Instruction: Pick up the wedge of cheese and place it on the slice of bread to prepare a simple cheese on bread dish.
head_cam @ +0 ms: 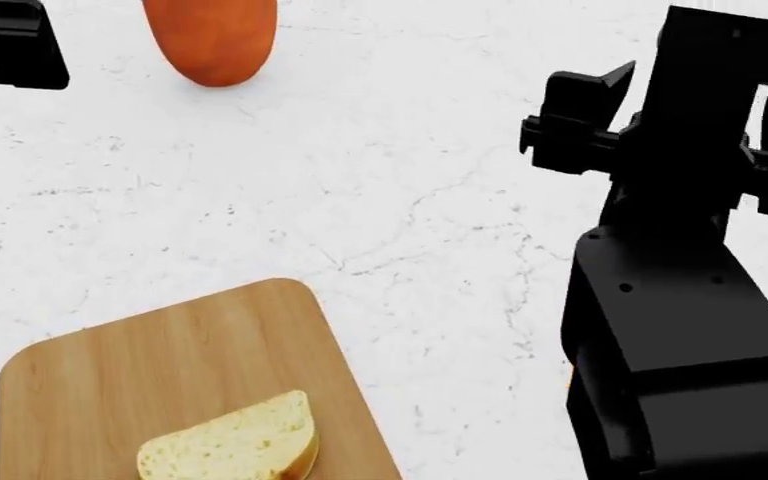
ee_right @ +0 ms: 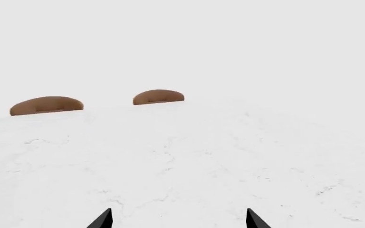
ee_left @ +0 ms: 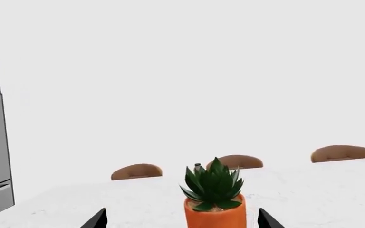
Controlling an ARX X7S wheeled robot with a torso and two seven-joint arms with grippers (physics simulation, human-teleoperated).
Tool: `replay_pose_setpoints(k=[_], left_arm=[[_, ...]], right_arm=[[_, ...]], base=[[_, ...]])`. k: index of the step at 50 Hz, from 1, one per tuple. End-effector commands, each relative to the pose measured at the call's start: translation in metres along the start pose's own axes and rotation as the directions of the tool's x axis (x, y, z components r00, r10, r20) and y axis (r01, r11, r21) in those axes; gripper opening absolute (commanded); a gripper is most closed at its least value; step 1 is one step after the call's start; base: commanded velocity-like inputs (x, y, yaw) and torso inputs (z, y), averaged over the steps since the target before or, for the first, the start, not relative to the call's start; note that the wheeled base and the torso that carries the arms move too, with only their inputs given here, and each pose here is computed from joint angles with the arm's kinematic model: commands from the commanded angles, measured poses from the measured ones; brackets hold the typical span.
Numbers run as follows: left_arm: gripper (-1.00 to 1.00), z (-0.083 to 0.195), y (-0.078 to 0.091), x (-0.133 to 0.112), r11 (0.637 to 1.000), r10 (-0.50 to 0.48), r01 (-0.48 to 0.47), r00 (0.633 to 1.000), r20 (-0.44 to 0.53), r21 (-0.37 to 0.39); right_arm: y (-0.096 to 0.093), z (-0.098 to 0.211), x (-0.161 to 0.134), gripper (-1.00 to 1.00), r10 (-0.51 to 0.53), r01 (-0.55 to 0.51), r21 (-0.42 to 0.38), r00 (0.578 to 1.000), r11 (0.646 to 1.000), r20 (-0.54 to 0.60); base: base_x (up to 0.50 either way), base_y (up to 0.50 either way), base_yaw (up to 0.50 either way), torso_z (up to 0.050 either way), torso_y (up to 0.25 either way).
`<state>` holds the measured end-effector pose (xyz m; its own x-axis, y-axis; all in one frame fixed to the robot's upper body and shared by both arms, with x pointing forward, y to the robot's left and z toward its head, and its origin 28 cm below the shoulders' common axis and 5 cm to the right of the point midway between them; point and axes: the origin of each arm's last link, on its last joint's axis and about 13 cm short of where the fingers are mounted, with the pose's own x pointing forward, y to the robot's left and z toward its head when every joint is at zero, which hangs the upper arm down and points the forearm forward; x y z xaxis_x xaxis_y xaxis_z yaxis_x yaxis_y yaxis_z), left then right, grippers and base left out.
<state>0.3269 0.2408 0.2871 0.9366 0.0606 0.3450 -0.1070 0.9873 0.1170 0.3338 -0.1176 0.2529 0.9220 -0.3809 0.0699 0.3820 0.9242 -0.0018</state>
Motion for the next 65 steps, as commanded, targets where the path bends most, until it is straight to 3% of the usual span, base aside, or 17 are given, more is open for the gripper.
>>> replay_pose_setpoints(k=[1,6,7,8,28,29,35,36,40,41,51,58,65], left_arm=[[1.00,-0.007,-0.002,-0.001,1.000,-0.008,0.008,1.000,-0.009,-0.007],[1.00,-0.007,-0.002,0.000,1.000,-0.010,0.010,1.000,-0.011,-0.009],[1.00,-0.006,-0.002,-0.001,1.000,-0.011,0.010,1.000,-0.009,-0.010],[1.00,-0.006,-0.002,0.000,1.000,-0.011,0.011,1.000,-0.009,-0.009],[1.00,-0.006,-0.002,0.000,1.000,-0.011,0.011,1.000,-0.009,-0.009],[1.00,-0.006,-0.002,0.000,1.000,-0.008,0.007,1.000,-0.013,-0.015],[1.00,-0.006,0.003,0.001,0.994,0.023,-0.026,0.999,-0.031,-0.103],[1.00,-0.006,0.003,0.000,0.994,0.024,-0.028,0.999,-0.035,-0.108],[1.00,-0.008,0.004,0.001,0.991,0.021,-0.026,0.999,-0.036,-0.132],[1.00,-0.007,0.004,0.001,0.991,0.022,-0.027,0.999,-0.036,-0.135],[1.00,-0.008,0.004,0.001,0.992,0.023,-0.028,0.999,-0.038,-0.125],[1.00,-0.008,0.004,0.001,0.992,0.025,-0.029,0.999,-0.038,-0.122],[1.00,-0.010,0.004,0.001,0.992,0.025,-0.030,0.999,-0.041,-0.124]], right_arm=[[0.008,-0.005,-0.005,1.00,-0.116,0.115,-0.019,0.991,0.993,-0.065],[0.011,-0.008,-0.008,1.00,-0.080,0.077,-0.039,0.995,0.996,-0.056],[0.010,-0.006,-0.008,1.00,-0.041,0.044,0.024,0.994,0.999,-0.098],[0.011,-0.007,-0.008,1.00,-0.039,0.039,-0.003,0.994,0.999,-0.101],[0.011,-0.007,-0.008,1.00,-0.039,0.039,-0.003,0.994,0.999,-0.101],[0.011,-0.008,-0.008,1.00,-0.051,0.049,-0.023,0.995,0.999,-0.088],[0.004,-0.011,-0.008,1.00,-0.144,0.150,0.036,0.979,0.988,-0.142],[0.003,-0.012,-0.008,1.00,-0.191,0.195,0.004,0.968,0.981,-0.164],[0.001,-0.009,-0.008,1.00,-0.280,0.303,0.055,0.925,0.951,-0.256],[0.003,-0.008,-0.010,1.00,-0.254,0.286,0.084,0.929,0.955,-0.267],[0.020,-0.013,-0.014,1.00,-0.336,0.356,0.031,0.903,0.934,-0.268],[0.031,-0.018,-0.018,1.00,-0.416,0.418,-0.048,0.873,0.907,-0.253],[0.037,-0.022,-0.022,1.00,-0.461,0.460,-0.061,0.856,0.886,-0.233]], base=[[0.00,0.00,0.00,0.000,0.000],[0.00,0.00,0.00,0.000,0.000],[0.00,0.00,0.00,0.000,0.000],[0.00,0.00,0.00,0.000,0.000],[0.00,0.00,0.00,0.000,0.000],[0.00,0.00,0.00,0.000,0.000],[0.00,0.00,0.00,0.000,0.000],[0.00,0.00,0.00,0.000,0.000],[0.00,0.00,0.00,0.000,0.000],[0.00,0.00,0.00,0.000,0.000],[0.00,0.00,0.00,0.000,0.000],[0.00,0.00,0.00,0.000,0.000],[0.00,0.00,0.00,0.000,0.000]])
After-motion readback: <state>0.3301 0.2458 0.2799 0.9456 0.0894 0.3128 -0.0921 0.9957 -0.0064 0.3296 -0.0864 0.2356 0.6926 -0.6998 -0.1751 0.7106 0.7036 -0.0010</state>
